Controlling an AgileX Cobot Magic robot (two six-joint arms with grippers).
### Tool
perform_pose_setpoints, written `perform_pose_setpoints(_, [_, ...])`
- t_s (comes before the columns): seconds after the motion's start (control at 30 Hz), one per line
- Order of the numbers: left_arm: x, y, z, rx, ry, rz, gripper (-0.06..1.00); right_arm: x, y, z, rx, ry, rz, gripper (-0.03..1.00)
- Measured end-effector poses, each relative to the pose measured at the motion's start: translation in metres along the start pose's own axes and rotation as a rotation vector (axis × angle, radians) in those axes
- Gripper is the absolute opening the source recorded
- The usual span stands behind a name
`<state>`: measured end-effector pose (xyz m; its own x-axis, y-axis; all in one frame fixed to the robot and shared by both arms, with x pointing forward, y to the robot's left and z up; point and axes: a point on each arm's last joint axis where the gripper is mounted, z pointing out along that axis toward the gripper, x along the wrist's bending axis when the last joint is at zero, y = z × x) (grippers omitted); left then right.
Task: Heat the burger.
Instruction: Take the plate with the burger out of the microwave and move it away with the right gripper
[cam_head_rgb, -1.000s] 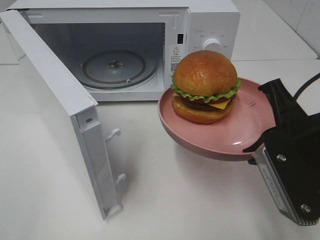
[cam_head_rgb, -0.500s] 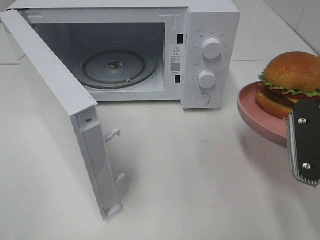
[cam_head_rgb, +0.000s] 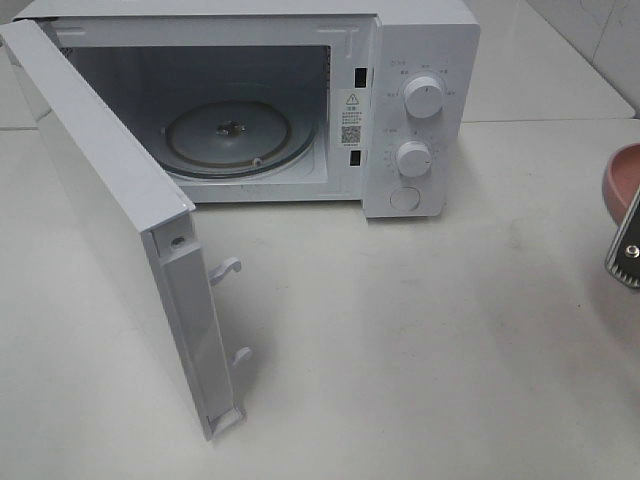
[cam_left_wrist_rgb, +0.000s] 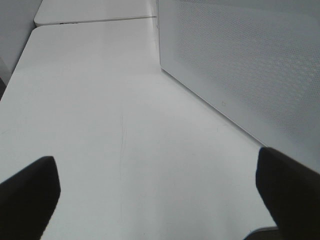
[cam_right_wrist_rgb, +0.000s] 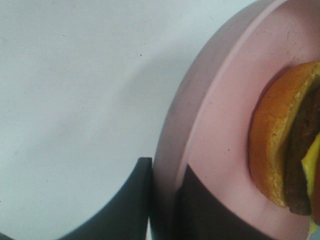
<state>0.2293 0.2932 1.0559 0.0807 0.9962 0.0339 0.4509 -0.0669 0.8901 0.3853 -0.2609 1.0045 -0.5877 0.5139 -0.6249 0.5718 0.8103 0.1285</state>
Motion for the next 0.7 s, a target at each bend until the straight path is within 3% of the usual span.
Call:
perform_pose_setpoints(0.27, [0.000, 0.000, 0.000, 0.000, 0.000, 0.000, 0.99, -0.002, -0.009, 0.000, 0.101, -0.033, 0.212, 0.11])
perform_pose_setpoints(0.47, [0.000, 0.000, 0.000, 0.000, 0.000, 0.000, 0.99, -0.002, -0.016, 0.000, 0.195, -0.073, 0.463, 0.11])
perform_pose_setpoints(0.7, [0.000, 0.000, 0.000, 0.000, 0.000, 0.000, 0.99, 0.006, -0.009, 0.017, 0.322, -0.098, 0.521, 0.11])
